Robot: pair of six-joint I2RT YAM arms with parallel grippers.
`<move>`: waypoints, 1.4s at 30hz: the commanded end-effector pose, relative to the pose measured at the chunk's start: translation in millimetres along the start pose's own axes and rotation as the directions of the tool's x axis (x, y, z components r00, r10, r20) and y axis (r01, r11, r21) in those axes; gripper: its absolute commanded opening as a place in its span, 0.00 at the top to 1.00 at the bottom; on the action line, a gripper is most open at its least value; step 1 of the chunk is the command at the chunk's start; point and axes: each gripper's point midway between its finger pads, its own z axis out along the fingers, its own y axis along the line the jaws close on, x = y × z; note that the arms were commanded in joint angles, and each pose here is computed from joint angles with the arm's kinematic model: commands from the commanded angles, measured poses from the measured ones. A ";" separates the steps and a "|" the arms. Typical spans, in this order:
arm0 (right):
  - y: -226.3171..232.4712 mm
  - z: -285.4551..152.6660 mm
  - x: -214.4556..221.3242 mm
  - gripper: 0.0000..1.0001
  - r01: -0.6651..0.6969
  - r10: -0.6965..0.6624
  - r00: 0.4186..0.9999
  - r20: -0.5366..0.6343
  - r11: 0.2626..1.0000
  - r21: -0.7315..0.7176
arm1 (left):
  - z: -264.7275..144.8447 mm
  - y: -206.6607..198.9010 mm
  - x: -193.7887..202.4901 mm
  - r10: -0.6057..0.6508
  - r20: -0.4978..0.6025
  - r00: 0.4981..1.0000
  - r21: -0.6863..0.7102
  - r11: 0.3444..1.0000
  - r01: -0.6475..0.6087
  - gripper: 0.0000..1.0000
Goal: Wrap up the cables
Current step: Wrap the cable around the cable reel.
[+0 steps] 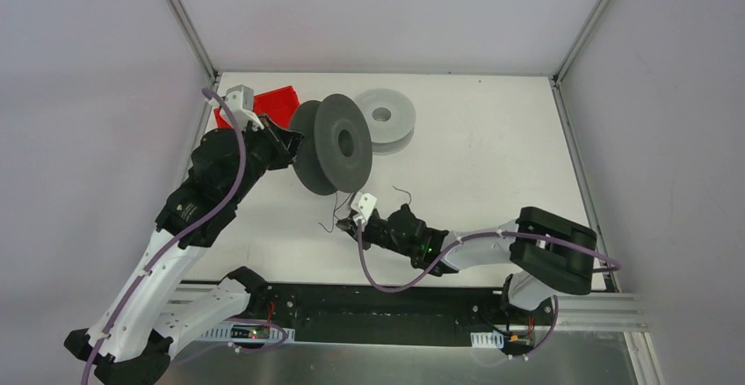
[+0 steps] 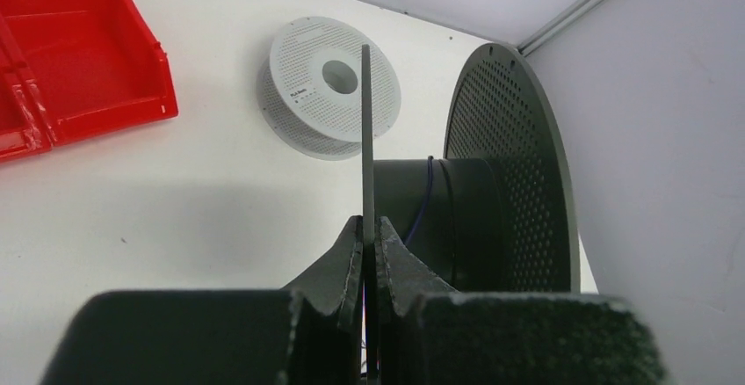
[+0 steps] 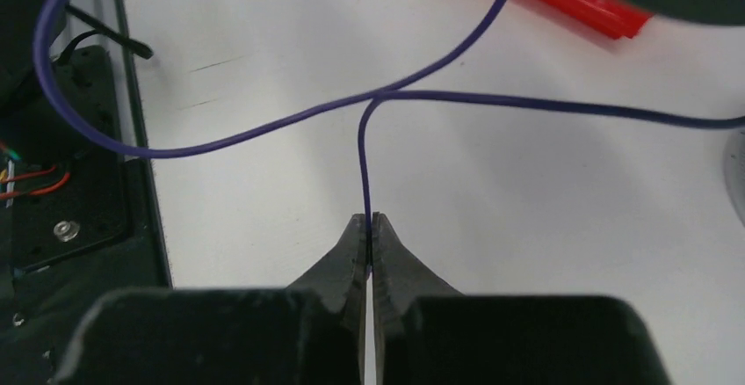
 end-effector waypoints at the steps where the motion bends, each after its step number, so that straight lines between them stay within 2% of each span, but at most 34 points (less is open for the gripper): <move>1: -30.0 -8.4 -27.9 1.00 -0.087 0.087 0.996 0.006 0.980 0.179 | 16.6 -3.6 -18.6 -0.005 0.105 0.994 0.006 1.000 0.004 1.00; 10: -32.2 -20.3 -19.2 1.00 -0.175 0.197 0.978 -0.073 0.956 0.235 | 29.3 23.7 -3.7 0.123 0.079 0.989 -0.103 0.988 -0.114 1.00; 14: -34.5 -30.4 -11.8 1.00 -0.232 0.262 0.962 -0.079 0.933 0.274 | 41.1 30.6 17.5 0.122 0.015 0.992 -0.106 0.987 -0.120 1.00; 17: -25.7 -40.6 -8.4 1.00 -0.296 0.328 0.940 -0.094 0.920 0.257 | 52.5 36.7 34.1 0.075 -0.057 0.996 -0.098 0.992 -0.080 1.00; 21: -17.0 -56.9 -12.3 1.00 -0.296 0.330 0.936 -0.121 0.925 0.238 | 66.2 55.0 47.3 -0.042 -0.131 0.990 -0.118 0.993 0.027 1.00; 28: 13.1 -81.4 -27.6 1.00 -0.319 0.333 0.934 -0.132 0.941 0.116 | 83.4 70.6 67.2 -0.137 -0.196 0.971 -0.108 0.987 0.117 1.00; 33: 12.4 -83.5 -47.1 1.00 -0.283 0.300 0.941 -0.158 0.952 0.119 | 89.7 76.9 81.0 -0.088 -0.248 0.965 -0.100 0.993 0.065 1.00; 39: 13.9 -81.0 -98.3 1.00 -0.278 0.287 0.951 -0.115 0.957 0.087 | 90.8 100.4 94.7 -0.029 -0.266 0.964 -0.161 0.987 -0.014 1.00; 42: 14.4 -73.7 -111.9 1.00 -0.226 0.233 0.965 -0.120 0.972 0.068 | 92.2 102.2 101.7 -0.019 -0.291 0.957 -0.154 0.988 -0.027 1.00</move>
